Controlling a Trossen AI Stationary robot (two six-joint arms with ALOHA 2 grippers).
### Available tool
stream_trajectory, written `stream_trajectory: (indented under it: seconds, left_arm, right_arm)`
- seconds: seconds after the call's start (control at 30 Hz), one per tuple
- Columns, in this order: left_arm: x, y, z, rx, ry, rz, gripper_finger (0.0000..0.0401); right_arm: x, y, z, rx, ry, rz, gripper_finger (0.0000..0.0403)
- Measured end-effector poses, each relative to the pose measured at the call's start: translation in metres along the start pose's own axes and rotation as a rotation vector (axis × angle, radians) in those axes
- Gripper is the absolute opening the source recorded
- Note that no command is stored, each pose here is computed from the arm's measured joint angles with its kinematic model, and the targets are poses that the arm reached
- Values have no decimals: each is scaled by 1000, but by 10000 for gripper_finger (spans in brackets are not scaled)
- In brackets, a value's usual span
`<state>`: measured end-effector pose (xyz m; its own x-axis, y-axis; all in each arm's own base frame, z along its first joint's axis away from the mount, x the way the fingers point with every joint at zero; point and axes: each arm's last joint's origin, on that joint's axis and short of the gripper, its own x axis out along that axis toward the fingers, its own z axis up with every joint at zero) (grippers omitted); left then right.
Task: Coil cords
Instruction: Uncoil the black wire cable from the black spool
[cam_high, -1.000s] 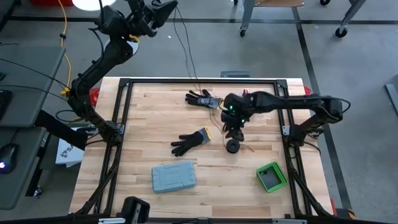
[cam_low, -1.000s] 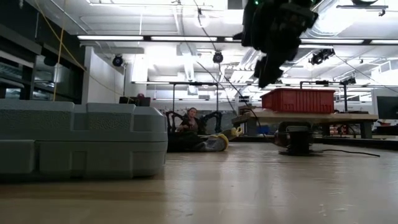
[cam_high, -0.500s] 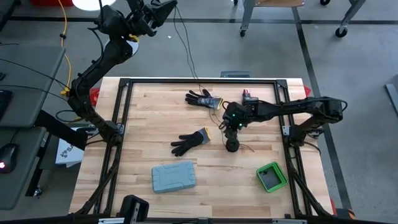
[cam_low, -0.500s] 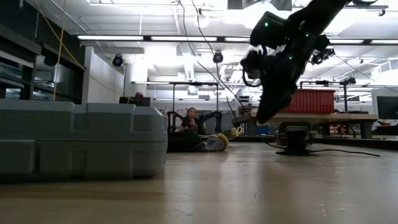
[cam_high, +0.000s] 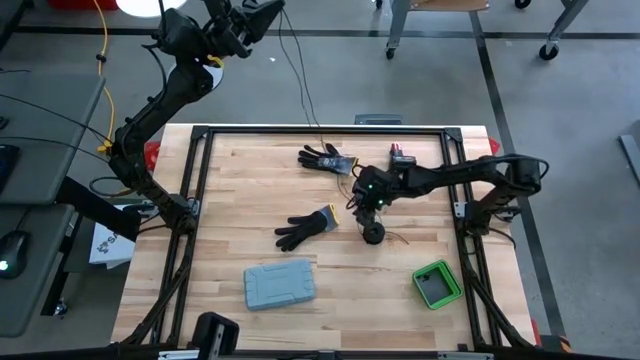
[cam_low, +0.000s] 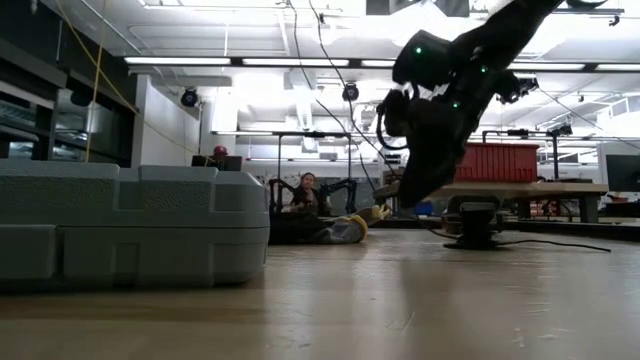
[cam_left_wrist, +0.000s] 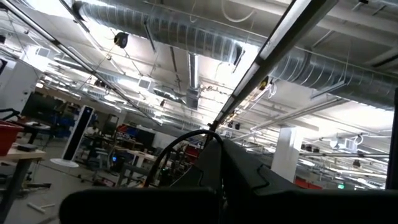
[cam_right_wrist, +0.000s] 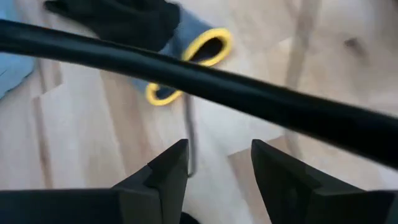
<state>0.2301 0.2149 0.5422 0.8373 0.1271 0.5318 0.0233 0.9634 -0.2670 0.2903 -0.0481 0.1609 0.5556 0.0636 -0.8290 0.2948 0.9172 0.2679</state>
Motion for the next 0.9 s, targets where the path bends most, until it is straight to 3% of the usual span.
stream_trajectory:
  seconds: [0.13, 0.3, 0.57, 0.73, 0.9]
  left_arm:
    - [0, 0, 0, 5, -3, 4, 0]
    - [0, 1, -1, 33, 4, 19, 0]
    - [-5, 16, -14, -24, 169, 106, 24]
    - [-13, 26, -37, -98, 404, 183, 84]
    - [-31, 35, -63, -99, 662, 317, 150]
  right_arm:
    - [1, 5, 0, -14, -9, 15, 118]
    - [-9, 10, 5, -17, 12, 57, 15]
    - [-63, 23, 28, -94, -56, 65, 2]
    - [-100, 31, 37, -119, -137, 82, 1]
    - [-141, 41, 45, -146, -223, 129, 1]
